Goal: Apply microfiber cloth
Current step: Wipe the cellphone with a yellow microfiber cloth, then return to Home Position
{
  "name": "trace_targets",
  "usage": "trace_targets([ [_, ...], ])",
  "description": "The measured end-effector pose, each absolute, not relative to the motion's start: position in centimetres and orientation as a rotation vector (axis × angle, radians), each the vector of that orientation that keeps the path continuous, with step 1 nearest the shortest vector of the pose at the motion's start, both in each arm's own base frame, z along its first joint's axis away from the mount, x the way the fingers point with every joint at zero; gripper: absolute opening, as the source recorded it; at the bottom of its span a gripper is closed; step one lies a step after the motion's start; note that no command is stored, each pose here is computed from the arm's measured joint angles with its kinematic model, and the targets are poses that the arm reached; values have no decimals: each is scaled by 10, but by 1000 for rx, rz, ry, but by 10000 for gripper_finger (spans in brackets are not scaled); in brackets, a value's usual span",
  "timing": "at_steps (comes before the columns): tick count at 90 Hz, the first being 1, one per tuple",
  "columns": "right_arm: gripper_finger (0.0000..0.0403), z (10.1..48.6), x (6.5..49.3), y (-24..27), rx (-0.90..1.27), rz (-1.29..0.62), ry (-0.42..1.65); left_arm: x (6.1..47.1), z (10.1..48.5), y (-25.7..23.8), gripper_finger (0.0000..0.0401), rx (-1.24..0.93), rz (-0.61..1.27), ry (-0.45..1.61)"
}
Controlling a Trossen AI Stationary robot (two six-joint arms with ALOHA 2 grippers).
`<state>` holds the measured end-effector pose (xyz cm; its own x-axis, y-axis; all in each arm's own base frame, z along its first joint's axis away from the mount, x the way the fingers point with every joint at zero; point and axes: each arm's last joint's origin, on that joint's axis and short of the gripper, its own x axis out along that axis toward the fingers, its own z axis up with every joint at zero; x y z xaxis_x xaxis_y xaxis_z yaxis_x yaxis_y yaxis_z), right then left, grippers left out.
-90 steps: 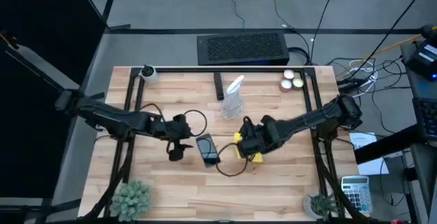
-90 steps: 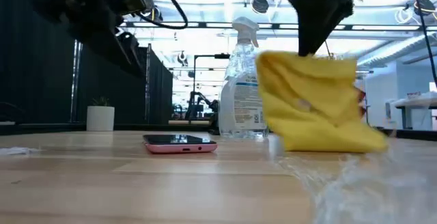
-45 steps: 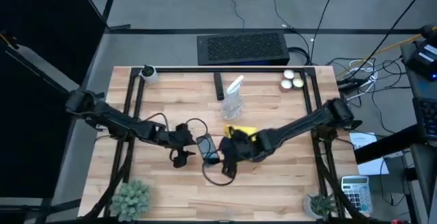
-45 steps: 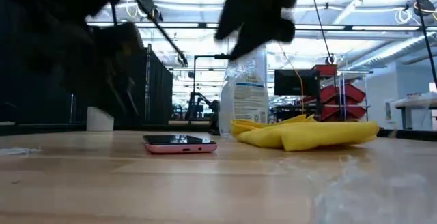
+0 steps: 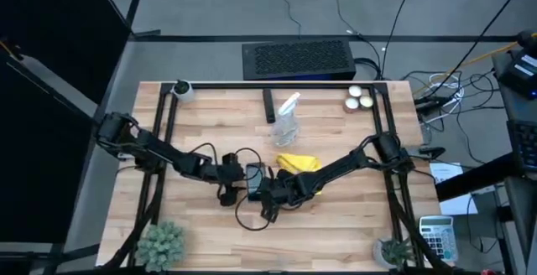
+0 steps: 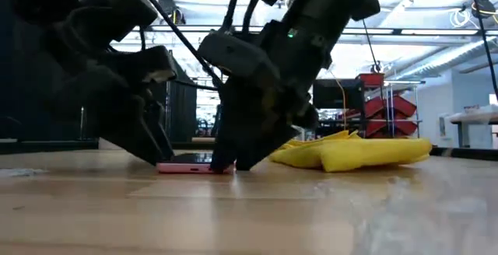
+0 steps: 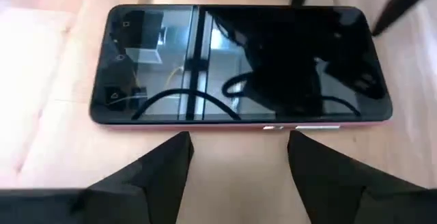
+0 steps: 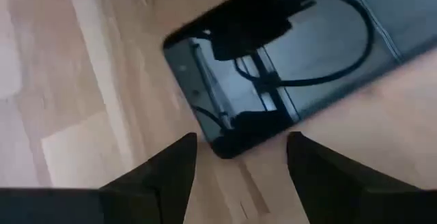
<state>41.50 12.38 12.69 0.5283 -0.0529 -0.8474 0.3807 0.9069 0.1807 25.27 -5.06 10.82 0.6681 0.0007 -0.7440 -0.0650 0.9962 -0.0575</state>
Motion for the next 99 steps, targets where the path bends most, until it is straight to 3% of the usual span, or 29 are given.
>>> trace_targets([
  [18,205,146,408,121,344,-248,1003,252,110,-47,226,-92,46,848],
  [38,205,236,369,121,265,-133,962,228,155,-51,221,-109,20,942],
  [53,191,280,337,93,229,-158,841,200,197,-40,174,20,131,827],
  [75,96,246,295,40,292,-69,674,181,213,-21,19,67,130,746],
  [88,17,228,264,16,319,-83,545,173,211,-11,5,25,150,722],
  [99,7,228,241,13,289,-49,343,166,210,-4,1,2,162,664],
])
